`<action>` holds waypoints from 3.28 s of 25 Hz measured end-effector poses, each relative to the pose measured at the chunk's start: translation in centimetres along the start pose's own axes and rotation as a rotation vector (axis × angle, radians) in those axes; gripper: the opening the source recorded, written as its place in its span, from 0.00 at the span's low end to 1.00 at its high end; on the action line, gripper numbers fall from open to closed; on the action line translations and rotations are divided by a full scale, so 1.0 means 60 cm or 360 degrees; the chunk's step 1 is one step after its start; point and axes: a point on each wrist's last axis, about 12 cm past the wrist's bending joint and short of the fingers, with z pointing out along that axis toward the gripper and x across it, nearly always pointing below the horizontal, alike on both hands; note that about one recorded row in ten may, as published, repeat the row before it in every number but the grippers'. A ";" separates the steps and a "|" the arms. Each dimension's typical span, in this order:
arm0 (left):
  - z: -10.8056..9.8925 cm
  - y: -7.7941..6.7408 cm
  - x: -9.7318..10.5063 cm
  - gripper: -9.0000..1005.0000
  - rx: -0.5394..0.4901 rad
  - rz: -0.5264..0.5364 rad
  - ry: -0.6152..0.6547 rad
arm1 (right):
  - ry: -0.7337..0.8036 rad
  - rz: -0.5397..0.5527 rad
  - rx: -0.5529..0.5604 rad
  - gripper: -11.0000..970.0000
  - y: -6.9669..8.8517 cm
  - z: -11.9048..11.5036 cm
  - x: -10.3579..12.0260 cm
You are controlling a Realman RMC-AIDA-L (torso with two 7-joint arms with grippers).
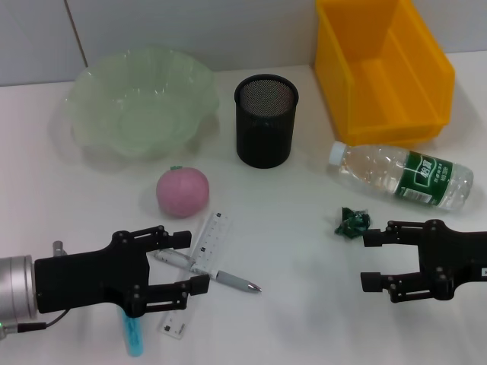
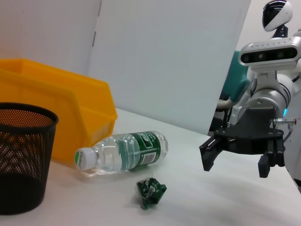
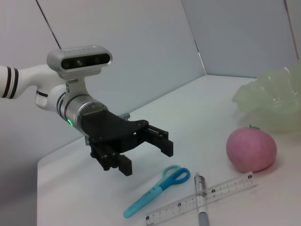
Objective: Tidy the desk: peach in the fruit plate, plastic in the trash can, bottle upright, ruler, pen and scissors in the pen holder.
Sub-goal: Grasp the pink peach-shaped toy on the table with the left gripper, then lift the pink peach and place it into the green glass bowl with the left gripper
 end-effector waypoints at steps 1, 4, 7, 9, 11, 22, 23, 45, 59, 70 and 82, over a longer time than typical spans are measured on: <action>0.000 0.000 0.000 0.78 0.0001 0.0001 0.0000 | 0.0000 0.0000 0.0000 0.85 0.000 0.000 0.000; 0.001 0.001 -0.001 0.77 0.0002 0.0001 0.0000 | 0.0001 -0.0001 0.0000 0.85 0.000 0.000 0.000; 0.001 0.001 -0.002 0.77 0.0003 0.0002 0.0000 | 0.0002 -0.0005 0.0000 0.85 -0.001 -0.001 -0.002; 0.001 0.001 -0.002 0.76 0.0003 0.0002 0.0000 | 0.0002 -0.0007 -0.0001 0.85 -0.002 -0.001 -0.003; 0.001 0.001 -0.002 0.76 0.0003 0.0003 0.0000 | 0.0003 -0.0009 -0.0001 0.85 -0.002 -0.001 -0.004; 0.016 0.016 -0.051 0.74 -0.0078 0.0153 -0.0160 | 0.0009 -0.0009 -0.0003 0.85 -0.005 -0.002 -0.009; 0.016 0.016 -0.051 0.73 -0.0078 0.0153 -0.0160 | 0.0009 -0.0009 -0.0003 0.85 -0.005 -0.002 -0.009; 0.072 0.110 -0.081 0.69 -0.0500 0.0348 0.0408 | 0.0012 -0.0003 0.0007 0.85 -0.006 -0.004 -0.010; 0.081 0.113 -0.065 0.66 -0.0543 0.0380 0.0512 | 0.0018 -0.0007 0.0001 0.85 -0.009 -0.004 -0.015; 0.091 0.107 -0.056 0.64 -0.0526 0.0371 0.0562 | 0.0015 -0.0007 -0.0009 0.85 -0.008 -0.005 -0.016; 0.074 0.086 -0.085 0.41 -0.0434 0.0292 0.0290 | 0.0015 -0.0006 -0.0009 0.85 -0.008 -0.005 -0.016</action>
